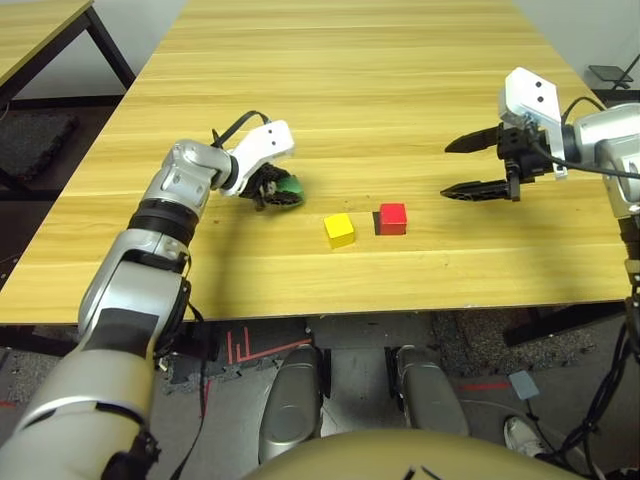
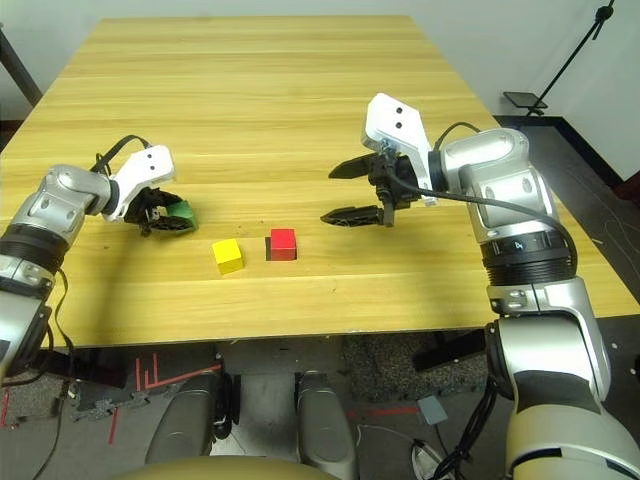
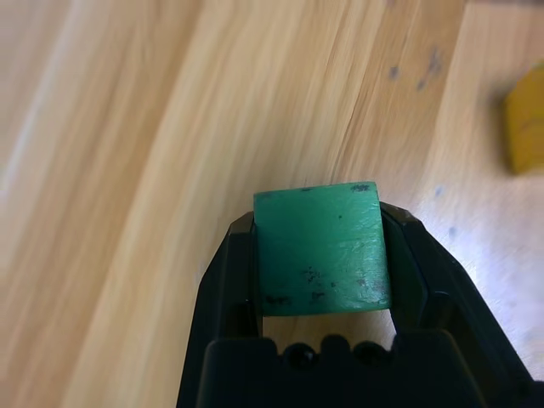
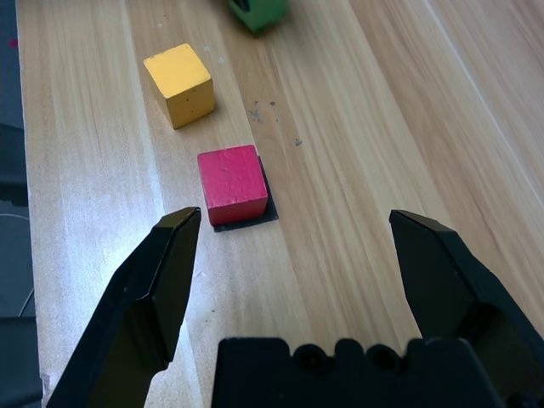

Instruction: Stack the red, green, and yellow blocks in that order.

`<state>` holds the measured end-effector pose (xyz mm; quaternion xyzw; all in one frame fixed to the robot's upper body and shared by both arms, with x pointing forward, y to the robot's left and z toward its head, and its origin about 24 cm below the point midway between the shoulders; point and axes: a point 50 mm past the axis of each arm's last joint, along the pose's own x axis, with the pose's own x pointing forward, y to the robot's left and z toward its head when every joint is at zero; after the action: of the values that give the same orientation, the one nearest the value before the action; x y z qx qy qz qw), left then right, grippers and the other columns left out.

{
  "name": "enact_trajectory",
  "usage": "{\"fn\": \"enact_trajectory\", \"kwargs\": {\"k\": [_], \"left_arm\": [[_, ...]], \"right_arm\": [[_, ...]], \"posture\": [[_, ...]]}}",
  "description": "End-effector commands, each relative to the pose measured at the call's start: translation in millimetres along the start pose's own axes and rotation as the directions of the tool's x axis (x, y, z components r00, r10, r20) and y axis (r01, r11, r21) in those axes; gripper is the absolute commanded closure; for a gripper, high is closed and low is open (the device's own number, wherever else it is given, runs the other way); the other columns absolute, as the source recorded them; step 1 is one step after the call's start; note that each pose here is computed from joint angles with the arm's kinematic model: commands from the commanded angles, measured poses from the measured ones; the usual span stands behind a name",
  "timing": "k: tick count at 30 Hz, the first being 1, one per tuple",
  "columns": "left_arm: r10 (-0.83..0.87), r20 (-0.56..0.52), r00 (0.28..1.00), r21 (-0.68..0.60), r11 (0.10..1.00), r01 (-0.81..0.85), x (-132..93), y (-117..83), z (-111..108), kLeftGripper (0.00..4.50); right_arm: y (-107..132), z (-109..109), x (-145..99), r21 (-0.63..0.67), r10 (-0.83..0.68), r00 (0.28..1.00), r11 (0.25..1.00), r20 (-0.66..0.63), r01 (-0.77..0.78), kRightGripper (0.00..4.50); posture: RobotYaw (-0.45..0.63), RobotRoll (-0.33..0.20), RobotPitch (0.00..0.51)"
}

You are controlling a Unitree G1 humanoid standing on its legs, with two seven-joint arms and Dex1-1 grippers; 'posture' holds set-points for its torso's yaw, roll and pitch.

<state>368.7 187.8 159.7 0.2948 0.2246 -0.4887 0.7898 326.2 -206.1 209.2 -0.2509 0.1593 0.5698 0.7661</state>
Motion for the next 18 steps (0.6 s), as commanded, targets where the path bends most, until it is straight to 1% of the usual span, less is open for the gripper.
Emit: {"fn": "enact_trajectory", "kwargs": {"k": [1, 4, 6, 9, 14, 18], "left_arm": [[-0.066, 0.05, 0.997, 0.028, 0.998, 0.065, -5.9, -12.5, 40.5, 2.42], [-0.122, 0.05, 0.991, 0.034, 0.992, 0.12, -1.6, -32.6, 63.3, 2.42], [-0.148, 0.06, 0.987, 0.037, 0.989, 0.146, 5.6, -45.4, 75.7, 2.42], [-0.187, 0.071, 0.98, 0.044, 0.982, 0.184, 18.2, -59.8, 88.3, 2.42], [-0.216, 0.09, 0.972, 0.061, 0.976, 0.211, 43.0, -70.4, 96.7, 2.42], [-0.208, 0.074, 0.975, 0.1, 0.975, 0.2, 58.6, -68.9, 96.5, 2.42]], "right_arm": [[3.8, -0.1, 0.9, 0.0, 0.017, 1.0, 1.0, -0.001, -0.017, 0.0], [5.9, -1.1, 3.9, 0.003, 0.027, 1.0, 1.0, 0.004, -0.027, 0.0], [7.4, -3.3, 5.5, 0.015, 0.026, 1.0, 1.0, 0.003, -0.026, 0.0], [10.3, -7.4, 7.2, 0.023, 0.031, 0.999, 0.999, -0.008, -0.031, 0.0], [14.4, -9.3, 8.0, 0.031, 0.035, 0.999, 0.999, -0.006, -0.035, 0.0], [18.0, -10.5, 9.3, 0.042, 0.03, 1.0, 0.999, 0.0, -0.03, 0.0]], "posture": [[0.19, -0.132, 0.055], [0.19, -0.123, 0.057], [0.19, -0.121, 0.058], [0.18, -0.117, 0.061], [0.16, -0.114, 0.062], [0.14, -0.114, 0.064]]}}
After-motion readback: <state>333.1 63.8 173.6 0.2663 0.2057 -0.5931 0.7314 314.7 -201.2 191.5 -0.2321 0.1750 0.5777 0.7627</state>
